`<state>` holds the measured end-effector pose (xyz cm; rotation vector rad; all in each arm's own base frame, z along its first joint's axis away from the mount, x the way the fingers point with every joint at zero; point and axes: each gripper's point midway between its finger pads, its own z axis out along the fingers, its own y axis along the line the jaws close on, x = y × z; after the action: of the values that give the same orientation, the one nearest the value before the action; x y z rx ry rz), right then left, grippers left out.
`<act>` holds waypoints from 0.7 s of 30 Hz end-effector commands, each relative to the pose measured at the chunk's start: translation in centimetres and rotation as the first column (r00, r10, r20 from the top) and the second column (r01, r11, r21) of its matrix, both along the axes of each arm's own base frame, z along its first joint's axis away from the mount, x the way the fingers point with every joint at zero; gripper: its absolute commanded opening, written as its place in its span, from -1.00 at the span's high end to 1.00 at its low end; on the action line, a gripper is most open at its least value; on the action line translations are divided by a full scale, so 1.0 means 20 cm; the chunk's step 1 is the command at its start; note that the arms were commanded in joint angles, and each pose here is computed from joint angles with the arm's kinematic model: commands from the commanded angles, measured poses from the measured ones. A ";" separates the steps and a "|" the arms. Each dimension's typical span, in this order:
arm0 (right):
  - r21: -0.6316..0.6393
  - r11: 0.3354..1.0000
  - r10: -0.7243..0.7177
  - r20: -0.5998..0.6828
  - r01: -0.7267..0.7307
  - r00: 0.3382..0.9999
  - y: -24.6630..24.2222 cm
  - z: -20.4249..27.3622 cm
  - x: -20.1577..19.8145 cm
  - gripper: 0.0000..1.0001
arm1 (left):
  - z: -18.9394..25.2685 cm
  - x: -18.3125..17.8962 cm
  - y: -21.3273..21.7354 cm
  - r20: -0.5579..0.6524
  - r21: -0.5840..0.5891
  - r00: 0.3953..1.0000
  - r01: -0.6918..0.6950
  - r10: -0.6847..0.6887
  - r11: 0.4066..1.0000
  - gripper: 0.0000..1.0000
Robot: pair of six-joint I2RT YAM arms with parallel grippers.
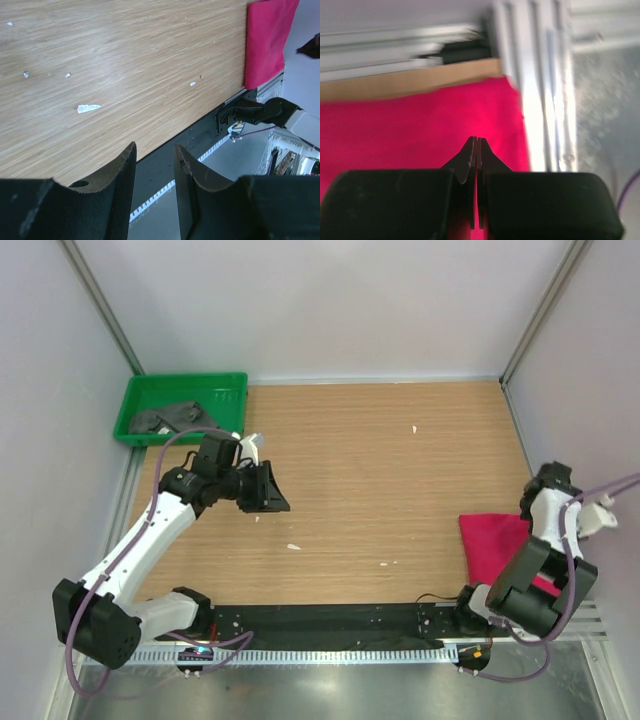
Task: Fold and stack the t-shirts
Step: Neatly place the folded tshirt to the corner, then reset both grippers
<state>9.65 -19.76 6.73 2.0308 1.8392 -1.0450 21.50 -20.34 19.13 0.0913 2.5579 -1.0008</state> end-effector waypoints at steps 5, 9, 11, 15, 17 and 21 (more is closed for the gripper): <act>-0.191 0.892 0.451 0.407 -0.409 0.794 0.20 0.59 0.69 0.91 | 0.02 0.01 -0.01 0.040 -0.053 0.999 -0.023 0.025 0.998 0.14; -0.130 0.658 0.605 0.678 -0.741 0.418 0.78 0.71 1.03 0.84 | -0.05 -0.07 -0.02 0.012 -0.108 1.000 -0.022 0.023 0.994 0.11; -0.166 0.481 0.606 0.772 -0.861 0.190 1.15 0.74 1.09 0.81 | 0.00 -0.09 -0.05 0.038 -0.198 0.999 -0.027 0.035 0.980 0.08; -0.148 0.181 0.513 0.858 -0.972 -0.035 1.70 0.66 0.92 0.72 | -0.05 -0.21 -0.08 -0.010 -0.371 0.998 -0.058 0.059 0.927 -0.05; -0.149 0.092 0.485 0.870 -0.985 -0.086 1.86 0.59 0.77 0.67 | -0.04 -0.24 -0.09 -0.026 -0.443 0.996 -0.085 0.082 0.893 -0.11; -0.110 0.076 0.375 0.924 -0.991 -0.074 1.91 0.42 0.57 0.53 | -0.14 -0.33 -0.06 -0.097 -0.526 0.987 -0.158 0.126 0.836 -0.19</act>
<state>22.14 17.03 13.77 0.5609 2.3556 0.7703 14.81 -20.78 13.67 -0.2071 2.3512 -1.4309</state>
